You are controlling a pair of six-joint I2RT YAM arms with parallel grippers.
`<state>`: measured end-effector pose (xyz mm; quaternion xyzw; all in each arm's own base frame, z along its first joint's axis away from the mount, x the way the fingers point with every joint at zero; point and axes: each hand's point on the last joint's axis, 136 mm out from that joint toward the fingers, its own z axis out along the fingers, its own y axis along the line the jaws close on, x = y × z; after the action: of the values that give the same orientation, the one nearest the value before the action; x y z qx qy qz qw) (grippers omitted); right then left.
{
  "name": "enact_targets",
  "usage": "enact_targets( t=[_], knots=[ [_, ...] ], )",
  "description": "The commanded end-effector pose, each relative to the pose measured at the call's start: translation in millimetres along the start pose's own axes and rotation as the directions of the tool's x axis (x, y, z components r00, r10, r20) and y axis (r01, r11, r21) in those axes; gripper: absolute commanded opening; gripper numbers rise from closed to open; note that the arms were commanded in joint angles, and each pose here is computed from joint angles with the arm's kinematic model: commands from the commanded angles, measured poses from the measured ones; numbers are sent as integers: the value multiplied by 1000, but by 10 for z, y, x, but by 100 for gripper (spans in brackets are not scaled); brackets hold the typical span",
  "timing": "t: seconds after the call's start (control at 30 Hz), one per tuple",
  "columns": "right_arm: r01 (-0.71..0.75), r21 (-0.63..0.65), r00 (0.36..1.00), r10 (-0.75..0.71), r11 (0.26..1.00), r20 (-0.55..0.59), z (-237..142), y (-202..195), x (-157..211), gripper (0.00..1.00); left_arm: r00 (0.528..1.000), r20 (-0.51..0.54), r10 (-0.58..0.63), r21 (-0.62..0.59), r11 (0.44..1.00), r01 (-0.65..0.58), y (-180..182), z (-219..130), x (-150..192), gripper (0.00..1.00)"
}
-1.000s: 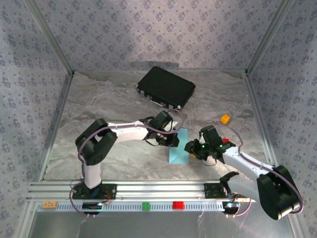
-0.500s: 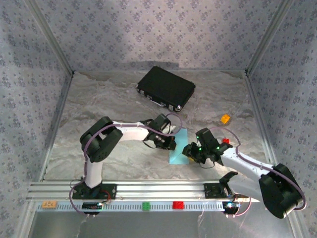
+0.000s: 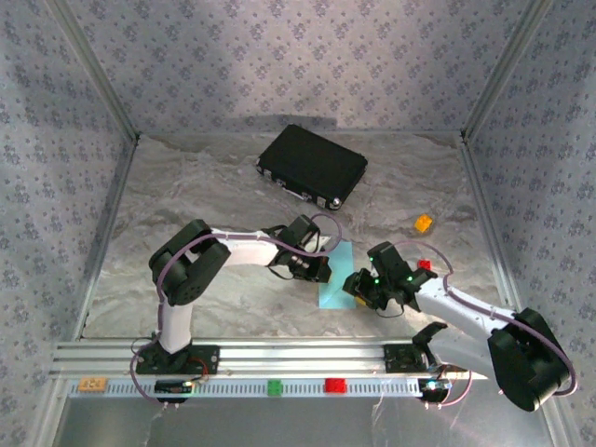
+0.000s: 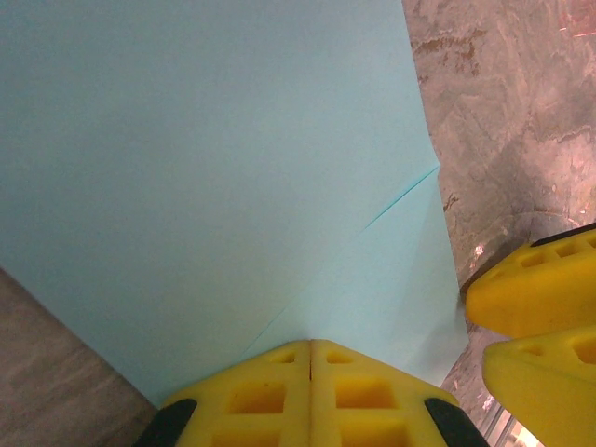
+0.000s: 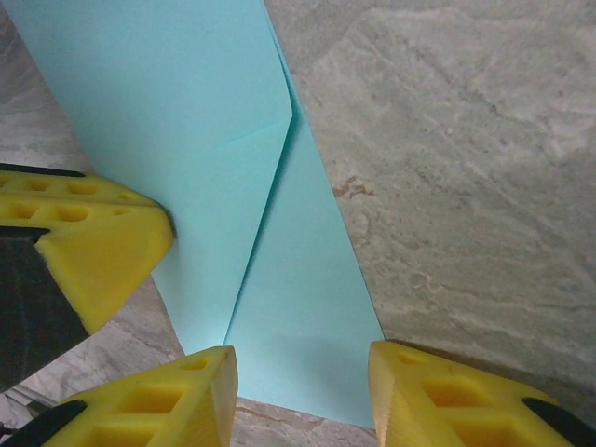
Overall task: Fold a paper plane with a square sheet of paper (pick it up from the middle)
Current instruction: Turn over the paper at the center of the table.
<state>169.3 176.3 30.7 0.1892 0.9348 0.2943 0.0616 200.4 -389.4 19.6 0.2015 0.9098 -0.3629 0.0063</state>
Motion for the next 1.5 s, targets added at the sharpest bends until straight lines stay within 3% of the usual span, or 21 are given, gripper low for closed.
enact_targets(
  t=[0.0,0.6,1.0,1.47],
  knots=[
    [-22,6,1000,22,1000,-16,-9,-22,48,43,996,-56,-63,-83,995,59,242,44,227,0],
    [-19,-19,1000,18,1000,-25,119,49,-3,44,996,-56,-63,-76,995,58,217,46,221,0],
    [19,-166,998,-8,986,63,49,333,-312,51,996,-56,-62,-76,995,58,212,35,221,0],
    [-2,-231,998,17,973,64,35,319,-542,46,997,-43,-62,-63,996,59,158,7,187,0]
  ],
)
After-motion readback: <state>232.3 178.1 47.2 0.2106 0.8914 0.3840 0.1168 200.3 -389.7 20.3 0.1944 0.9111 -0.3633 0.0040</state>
